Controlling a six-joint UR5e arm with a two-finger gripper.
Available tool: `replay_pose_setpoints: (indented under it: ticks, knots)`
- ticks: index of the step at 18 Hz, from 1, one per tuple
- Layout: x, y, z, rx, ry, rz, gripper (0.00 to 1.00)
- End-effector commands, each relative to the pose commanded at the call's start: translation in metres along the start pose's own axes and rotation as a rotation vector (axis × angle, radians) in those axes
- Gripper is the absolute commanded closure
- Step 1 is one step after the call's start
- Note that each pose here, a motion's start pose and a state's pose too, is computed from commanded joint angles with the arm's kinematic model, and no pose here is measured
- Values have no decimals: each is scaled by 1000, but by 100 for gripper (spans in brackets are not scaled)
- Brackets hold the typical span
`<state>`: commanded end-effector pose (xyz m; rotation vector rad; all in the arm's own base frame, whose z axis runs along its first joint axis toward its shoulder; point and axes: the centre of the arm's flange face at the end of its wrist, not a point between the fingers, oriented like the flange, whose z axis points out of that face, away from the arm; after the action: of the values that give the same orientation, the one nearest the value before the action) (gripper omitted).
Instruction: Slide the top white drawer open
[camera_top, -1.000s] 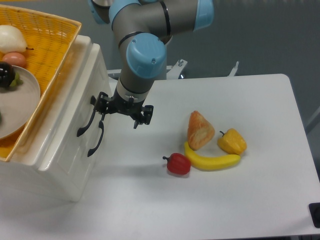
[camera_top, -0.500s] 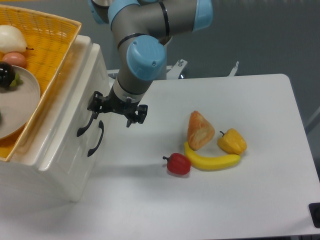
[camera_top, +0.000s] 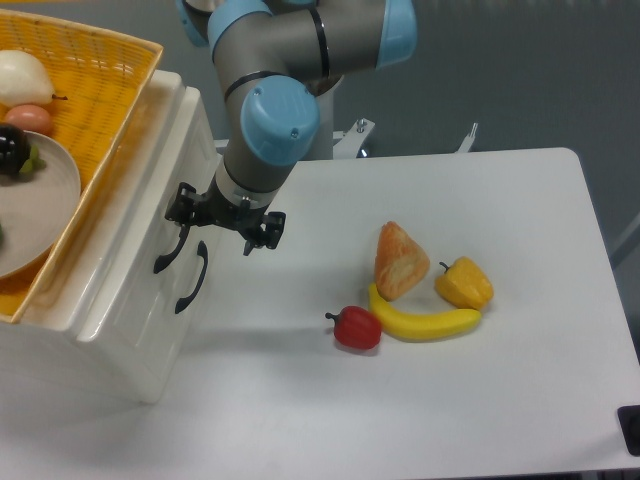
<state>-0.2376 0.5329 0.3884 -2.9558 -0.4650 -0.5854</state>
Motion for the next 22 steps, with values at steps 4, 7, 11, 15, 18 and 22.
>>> replay_pose_setpoints:
  ticks: [4, 7, 11, 15, 18, 22]
  knots:
    - [0, 0, -1, 0, 0, 25, 0]
    - [-1, 1, 2, -6, 1, 22, 0]
    - [2, 2, 3, -11, -12, 29, 0]
    - [2, 2, 5, -15, -11, 30, 0]
    - [2, 2, 6, -16, -11, 30, 0]
    - [2, 2, 9, -22, -8, 30, 0]
